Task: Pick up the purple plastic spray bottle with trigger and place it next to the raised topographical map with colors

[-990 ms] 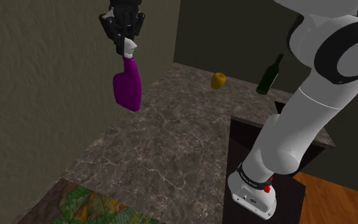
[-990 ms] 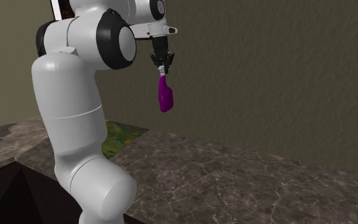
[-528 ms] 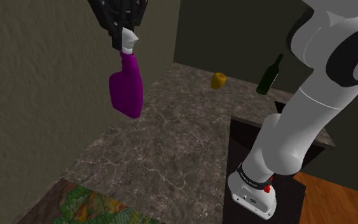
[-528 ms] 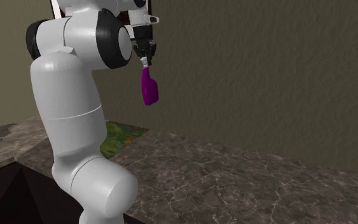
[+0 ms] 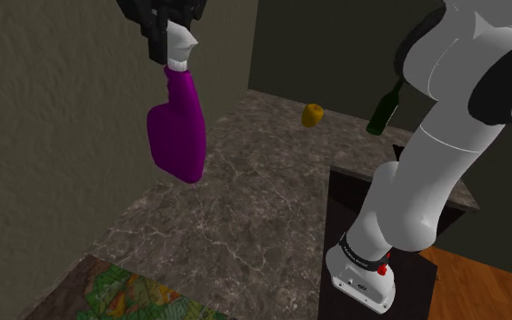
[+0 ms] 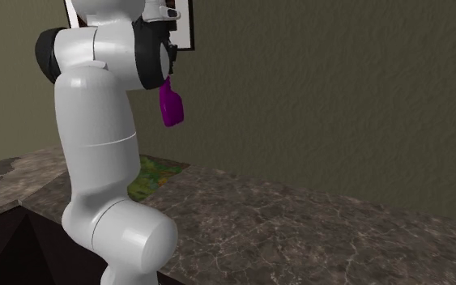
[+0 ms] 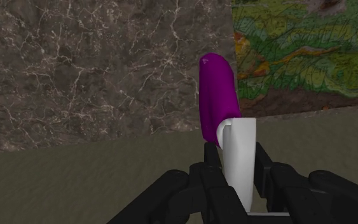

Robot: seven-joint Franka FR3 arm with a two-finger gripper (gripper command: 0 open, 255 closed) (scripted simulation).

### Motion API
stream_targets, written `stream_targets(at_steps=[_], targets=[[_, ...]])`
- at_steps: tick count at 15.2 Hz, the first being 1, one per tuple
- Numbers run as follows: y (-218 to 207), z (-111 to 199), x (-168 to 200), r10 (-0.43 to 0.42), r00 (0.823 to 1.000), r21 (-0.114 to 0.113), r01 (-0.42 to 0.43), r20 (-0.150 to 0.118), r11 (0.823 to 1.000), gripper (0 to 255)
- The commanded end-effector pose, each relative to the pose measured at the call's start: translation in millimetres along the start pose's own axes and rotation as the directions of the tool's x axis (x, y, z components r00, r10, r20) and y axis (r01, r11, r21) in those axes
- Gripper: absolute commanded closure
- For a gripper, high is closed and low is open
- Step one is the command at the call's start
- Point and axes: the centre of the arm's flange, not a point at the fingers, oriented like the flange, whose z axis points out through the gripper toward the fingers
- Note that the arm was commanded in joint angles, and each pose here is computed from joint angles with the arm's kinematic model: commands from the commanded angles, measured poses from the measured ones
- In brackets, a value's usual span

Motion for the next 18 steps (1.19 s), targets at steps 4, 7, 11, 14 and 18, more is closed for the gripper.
stream_targets(at_steps=[4, 7, 11, 14, 18], targets=[[-3, 24, -5, 0.001, 1.0, 0.0, -0.001, 0.0, 1.0, 255], [-4, 39, -7, 0.001, 1.0, 0.0, -0.001, 0.0, 1.0, 255], [-4, 60, -10, 0.001, 1.0, 0.0, -0.001, 0.0, 1.0, 255], [-5, 76, -13, 0.001, 1.0, 0.0, -0.001, 0.0, 1.0, 255], [-5, 97, -15, 0.001, 1.0, 0.0, -0.001, 0.0, 1.0, 255]])
